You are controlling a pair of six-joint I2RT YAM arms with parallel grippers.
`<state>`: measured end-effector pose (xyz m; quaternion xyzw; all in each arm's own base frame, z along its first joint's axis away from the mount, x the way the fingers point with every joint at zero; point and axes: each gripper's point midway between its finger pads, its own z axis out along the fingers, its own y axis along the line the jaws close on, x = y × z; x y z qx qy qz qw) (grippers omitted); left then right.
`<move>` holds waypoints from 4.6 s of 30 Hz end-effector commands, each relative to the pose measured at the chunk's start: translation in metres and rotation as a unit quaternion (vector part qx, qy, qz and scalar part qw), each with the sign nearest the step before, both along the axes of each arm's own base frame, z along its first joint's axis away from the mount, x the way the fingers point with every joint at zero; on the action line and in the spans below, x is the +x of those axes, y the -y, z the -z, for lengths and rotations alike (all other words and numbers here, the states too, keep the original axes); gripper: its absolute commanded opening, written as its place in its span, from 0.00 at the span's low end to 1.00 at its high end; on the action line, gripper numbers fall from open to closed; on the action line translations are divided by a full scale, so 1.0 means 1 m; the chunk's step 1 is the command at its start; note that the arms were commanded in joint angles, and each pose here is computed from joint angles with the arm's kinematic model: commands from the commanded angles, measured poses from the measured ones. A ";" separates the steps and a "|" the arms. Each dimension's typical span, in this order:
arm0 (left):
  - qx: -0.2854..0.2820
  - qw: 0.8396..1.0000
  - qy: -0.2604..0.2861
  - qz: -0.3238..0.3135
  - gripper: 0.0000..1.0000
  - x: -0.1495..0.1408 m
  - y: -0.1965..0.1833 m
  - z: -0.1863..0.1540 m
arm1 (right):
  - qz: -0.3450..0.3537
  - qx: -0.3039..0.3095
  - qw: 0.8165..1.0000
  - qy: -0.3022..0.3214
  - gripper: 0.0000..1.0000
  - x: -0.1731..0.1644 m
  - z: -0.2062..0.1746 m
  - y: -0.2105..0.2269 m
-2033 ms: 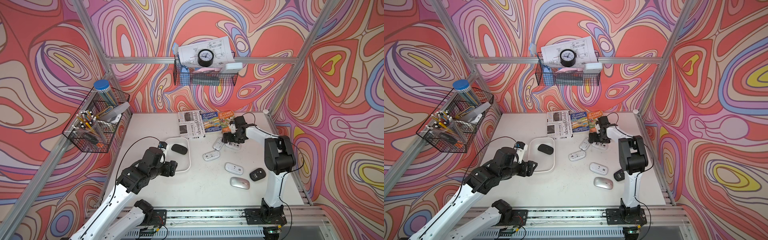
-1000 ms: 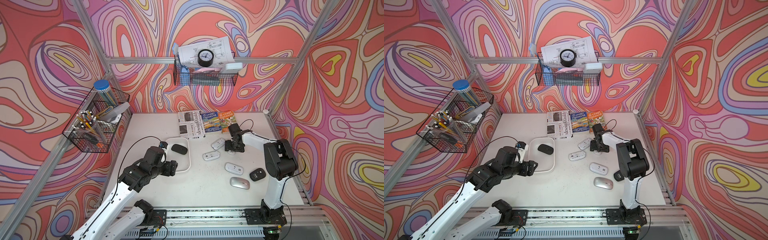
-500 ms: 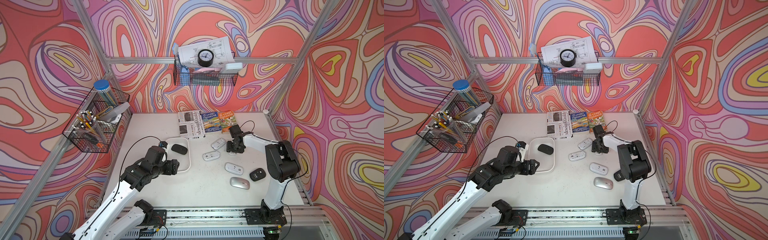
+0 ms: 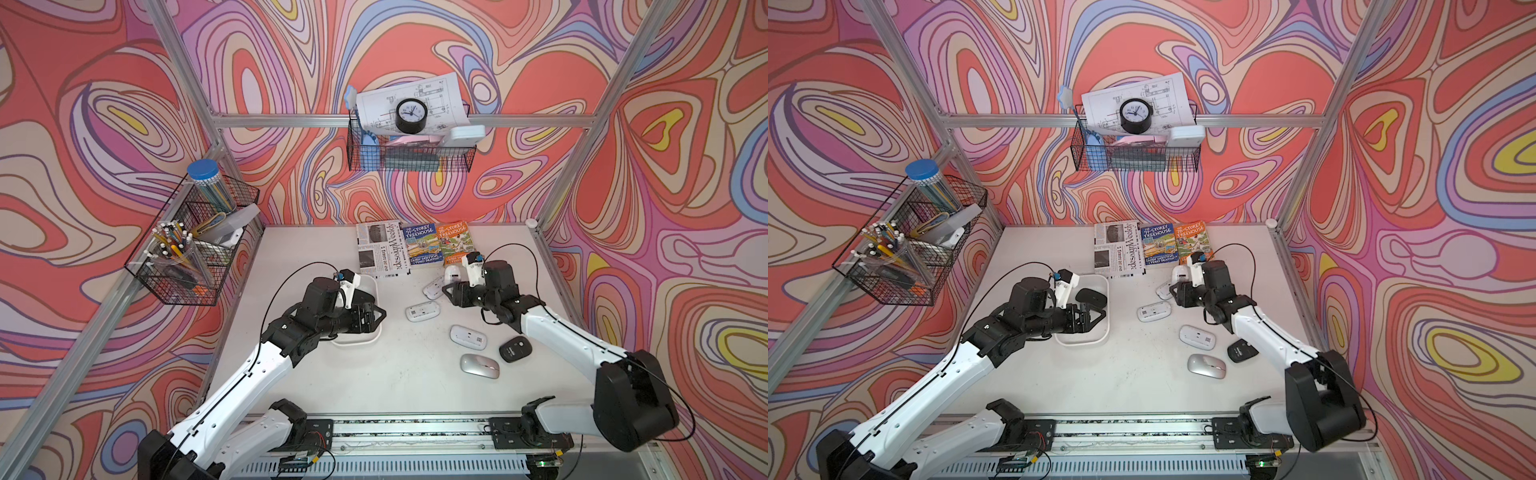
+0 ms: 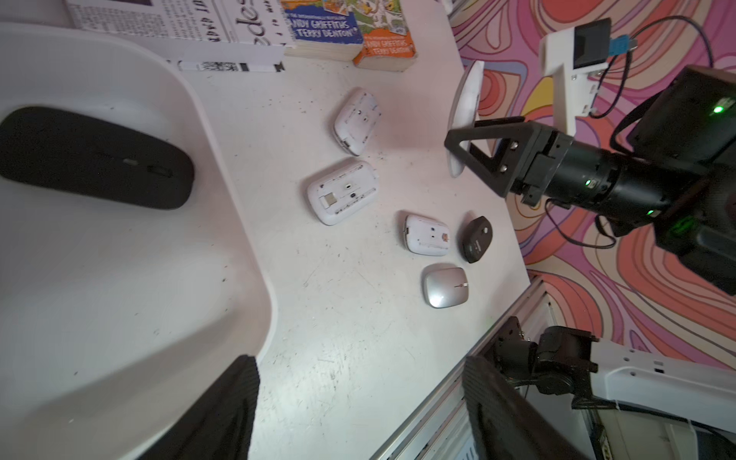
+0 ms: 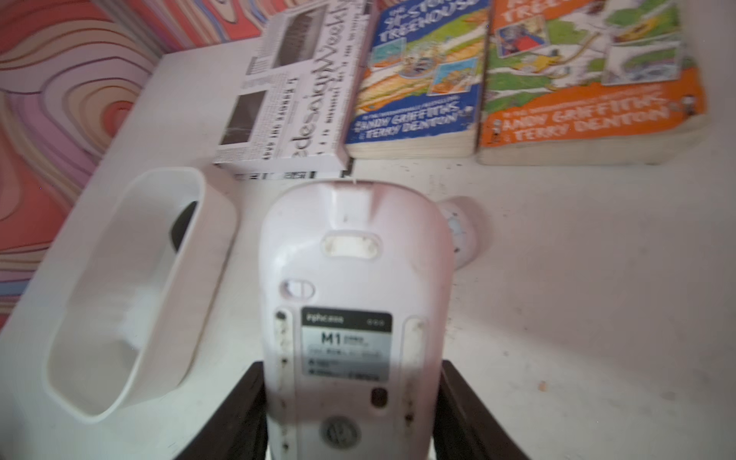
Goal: Put the mouse in the storage box
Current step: Pick up the mouse from the center of the board, then place the mouse in the storage box.
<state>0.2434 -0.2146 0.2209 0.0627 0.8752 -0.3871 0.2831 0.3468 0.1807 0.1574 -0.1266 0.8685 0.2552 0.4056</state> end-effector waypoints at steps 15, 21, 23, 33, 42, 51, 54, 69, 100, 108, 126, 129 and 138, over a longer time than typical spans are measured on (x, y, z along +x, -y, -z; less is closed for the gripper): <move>-0.038 0.991 0.044 0.119 0.73 0.017 0.099 -0.028 | -0.207 0.064 0.965 0.146 0.45 -0.056 -0.044 -0.074; -0.010 0.994 0.041 0.103 0.69 0.037 0.108 -0.018 | -0.216 0.063 0.964 0.140 0.45 -0.058 -0.044 -0.077; -0.002 0.994 0.043 0.101 0.67 0.043 0.111 -0.016 | -0.218 0.064 0.964 0.138 0.45 -0.058 -0.043 -0.078; 0.020 0.994 0.029 0.103 0.52 0.059 0.127 -0.002 | -0.225 0.060 0.964 0.126 0.44 -0.057 -0.040 -0.082; 0.036 0.995 0.026 0.091 0.14 0.068 0.127 0.005 | -0.226 0.057 0.965 0.117 0.45 -0.056 -0.035 -0.082; 0.159 0.986 0.043 0.005 0.00 0.081 0.078 0.018 | -0.199 0.049 0.973 0.107 0.91 -0.050 -0.029 -0.077; 0.255 0.964 0.054 -0.052 0.00 0.086 0.034 0.026 | -0.184 0.039 0.976 0.106 0.92 -0.045 -0.026 -0.073; 0.461 0.874 0.108 -0.108 0.00 0.104 -0.047 0.074 | -0.178 0.027 0.979 0.093 0.91 -0.042 -0.012 -0.072; 0.534 0.828 0.140 -0.099 0.00 0.144 -0.050 0.130 | -0.181 0.028 0.980 0.073 0.91 -0.041 -0.008 -0.075; 0.543 0.822 0.130 -0.110 0.18 0.144 -0.054 0.131 | -0.181 0.031 0.980 0.075 0.91 -0.041 -0.010 -0.075; 0.490 0.863 0.089 -0.089 0.60 0.117 -0.049 0.148 | -0.175 0.022 0.981 0.076 0.91 -0.040 -0.007 -0.072; 0.478 0.870 0.088 -0.086 0.66 0.112 -0.047 0.147 | -0.174 0.020 0.982 0.077 0.91 -0.039 -0.007 -0.071; 0.462 0.880 0.076 -0.083 0.78 0.104 -0.046 0.152 | -0.163 0.013 0.984 0.071 0.91 -0.036 -0.005 -0.069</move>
